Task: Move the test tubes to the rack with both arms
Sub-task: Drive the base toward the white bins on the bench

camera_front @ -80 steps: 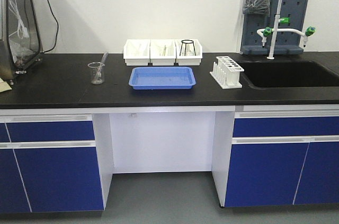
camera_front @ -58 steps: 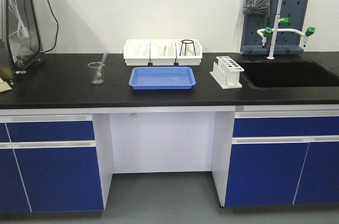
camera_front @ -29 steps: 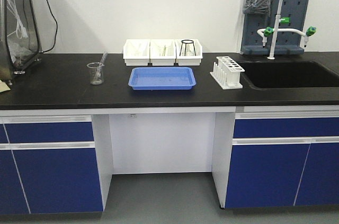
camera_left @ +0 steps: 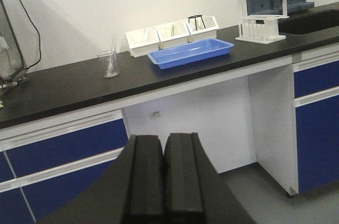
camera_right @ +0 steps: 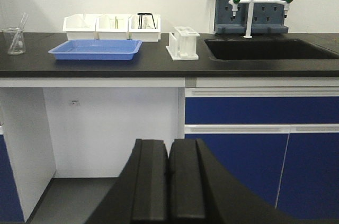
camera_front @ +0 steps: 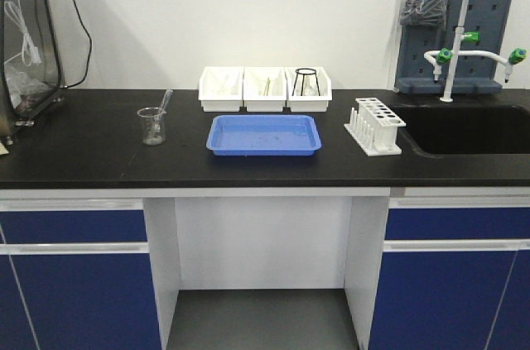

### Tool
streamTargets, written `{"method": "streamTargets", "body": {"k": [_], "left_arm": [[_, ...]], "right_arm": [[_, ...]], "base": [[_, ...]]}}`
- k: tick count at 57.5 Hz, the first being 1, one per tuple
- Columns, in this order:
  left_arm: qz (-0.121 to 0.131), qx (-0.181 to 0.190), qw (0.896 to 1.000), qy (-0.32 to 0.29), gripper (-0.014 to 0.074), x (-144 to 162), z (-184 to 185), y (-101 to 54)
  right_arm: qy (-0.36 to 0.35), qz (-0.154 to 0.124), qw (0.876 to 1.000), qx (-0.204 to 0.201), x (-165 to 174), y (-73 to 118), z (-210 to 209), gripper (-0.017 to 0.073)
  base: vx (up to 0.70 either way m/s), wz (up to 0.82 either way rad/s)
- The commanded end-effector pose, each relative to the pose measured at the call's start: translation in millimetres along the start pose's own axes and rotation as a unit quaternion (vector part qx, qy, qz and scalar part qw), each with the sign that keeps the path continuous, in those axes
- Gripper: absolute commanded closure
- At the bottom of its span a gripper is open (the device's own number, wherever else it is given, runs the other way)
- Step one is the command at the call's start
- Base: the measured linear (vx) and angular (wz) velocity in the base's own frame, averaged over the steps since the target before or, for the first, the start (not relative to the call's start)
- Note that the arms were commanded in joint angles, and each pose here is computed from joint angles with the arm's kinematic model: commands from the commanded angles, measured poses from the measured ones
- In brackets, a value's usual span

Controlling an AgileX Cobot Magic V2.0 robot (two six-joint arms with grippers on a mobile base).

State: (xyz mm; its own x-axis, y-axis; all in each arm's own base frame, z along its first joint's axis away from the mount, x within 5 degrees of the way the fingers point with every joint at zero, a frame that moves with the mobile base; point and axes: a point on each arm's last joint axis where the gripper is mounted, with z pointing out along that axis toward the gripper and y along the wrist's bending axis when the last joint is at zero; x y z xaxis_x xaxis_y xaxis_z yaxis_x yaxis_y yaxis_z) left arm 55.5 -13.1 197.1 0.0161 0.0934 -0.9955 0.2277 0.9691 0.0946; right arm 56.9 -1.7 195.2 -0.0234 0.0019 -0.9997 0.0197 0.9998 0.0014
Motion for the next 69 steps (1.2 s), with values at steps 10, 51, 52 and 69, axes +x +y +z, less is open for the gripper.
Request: {"method": "streamTargets", "body": {"k": [10, 51, 52, 69], "left_arm": [[-0.007, -0.004, 0.999, -0.035, 0.0614, 1.1, -0.6, 0.2], [-0.007, -0.004, 0.999, -0.035, 0.0614, 1.2, -0.6, 0.1], [-0.007, -0.004, 0.999, -0.035, 0.0614, 1.2, -0.6, 0.1], [-0.007, -0.004, 0.999, -0.034, 0.0614, 1.3, -0.6, 0.1]], "right_arm": [[-0.035, -0.005, 0.999, -0.007, -3.5, 1.2, -0.3, 0.0566], [-0.035, -0.005, 0.999, -0.007, -3.5, 1.2, -0.3, 0.0566], [-0.035, -0.005, 0.999, -0.007, -3.5, 1.2, -0.3, 0.0566], [-0.035, -0.005, 0.999, -0.007, -3.5, 1.2, -0.3, 0.0566]], "base": [[0.39, -0.02], [0.47, 0.02], [0.46, -0.02], [0.44, -0.03]]}}
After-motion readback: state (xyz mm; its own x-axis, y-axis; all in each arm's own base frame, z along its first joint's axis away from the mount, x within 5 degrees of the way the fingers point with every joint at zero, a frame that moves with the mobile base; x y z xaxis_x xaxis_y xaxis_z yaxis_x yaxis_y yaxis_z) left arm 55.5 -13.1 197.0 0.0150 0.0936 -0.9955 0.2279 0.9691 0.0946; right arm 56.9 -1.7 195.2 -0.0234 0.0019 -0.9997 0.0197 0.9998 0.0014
